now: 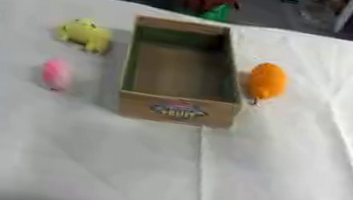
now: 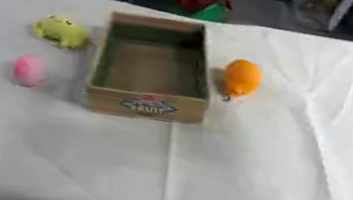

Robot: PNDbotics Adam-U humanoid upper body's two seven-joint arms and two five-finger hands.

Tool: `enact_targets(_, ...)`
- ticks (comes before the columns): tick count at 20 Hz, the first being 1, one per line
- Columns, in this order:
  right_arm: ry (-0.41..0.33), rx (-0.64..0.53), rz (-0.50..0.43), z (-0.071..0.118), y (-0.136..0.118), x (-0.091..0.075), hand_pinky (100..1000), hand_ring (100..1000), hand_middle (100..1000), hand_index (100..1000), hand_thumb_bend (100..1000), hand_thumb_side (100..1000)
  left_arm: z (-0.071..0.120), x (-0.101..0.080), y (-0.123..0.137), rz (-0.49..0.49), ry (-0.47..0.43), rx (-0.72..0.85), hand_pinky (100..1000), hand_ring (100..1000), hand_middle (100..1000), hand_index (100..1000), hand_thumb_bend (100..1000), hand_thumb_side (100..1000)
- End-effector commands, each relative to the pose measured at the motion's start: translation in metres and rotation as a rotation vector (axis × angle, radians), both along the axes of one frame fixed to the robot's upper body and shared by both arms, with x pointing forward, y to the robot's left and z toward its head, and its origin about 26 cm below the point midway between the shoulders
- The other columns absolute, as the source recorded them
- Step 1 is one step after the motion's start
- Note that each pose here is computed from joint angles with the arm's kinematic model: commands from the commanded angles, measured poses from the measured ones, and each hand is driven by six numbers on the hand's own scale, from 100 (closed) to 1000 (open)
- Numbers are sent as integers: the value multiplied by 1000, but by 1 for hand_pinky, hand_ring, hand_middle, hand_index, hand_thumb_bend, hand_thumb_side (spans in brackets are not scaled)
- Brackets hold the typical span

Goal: Pick up objects on the table and place them in the box.

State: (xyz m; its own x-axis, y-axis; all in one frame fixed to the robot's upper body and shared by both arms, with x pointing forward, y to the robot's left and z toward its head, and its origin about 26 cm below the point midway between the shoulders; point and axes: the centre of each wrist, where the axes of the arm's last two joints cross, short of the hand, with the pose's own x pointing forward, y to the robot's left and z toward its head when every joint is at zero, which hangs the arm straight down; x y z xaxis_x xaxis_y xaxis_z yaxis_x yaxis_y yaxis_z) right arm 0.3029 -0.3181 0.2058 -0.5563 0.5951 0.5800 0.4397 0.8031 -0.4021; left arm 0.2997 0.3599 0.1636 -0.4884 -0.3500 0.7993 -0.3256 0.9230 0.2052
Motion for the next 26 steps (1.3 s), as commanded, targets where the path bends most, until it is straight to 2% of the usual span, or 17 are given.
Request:
enact_targets(1,-3,-14,7,6,0,1,496,652,691,800,345,100,10,1,-2,-4,-23,26,597,570,599,751,796,100)
enact_targets(6,16,-18,28,4,1,2,496,653,692,811,343,100,9,1,-2,2,-9,55,602,570,600,752,792,100)
enact_targets(8,22,-21,29,4,1,3,495,651,692,812,340,100,9,1,-2,11,-3,84,646,587,605,746,760,100)
enact_targets(10,29,-25,29,3,1,3,494,650,692,813,341,100,10,1,-1,30,2,140,676,599,604,735,721,100)
enact_targets(12,36,-29,28,2,1,3,494,647,690,813,340,100,12,1,1,57,23,230,684,596,603,731,722,100)
enact_targets(17,53,-37,28,1,0,4,492,641,687,813,337,100,21,5,5,109,147,501,628,527,540,715,734,100)
enact_targets(23,69,-34,32,-1,1,5,490,635,683,812,334,100,40,21,6,86,340,750,680,581,595,756,781,100)
enact_targets(26,74,-34,37,-2,1,5,490,633,681,812,334,100,50,33,4,69,418,862,703,604,616,768,775,100)
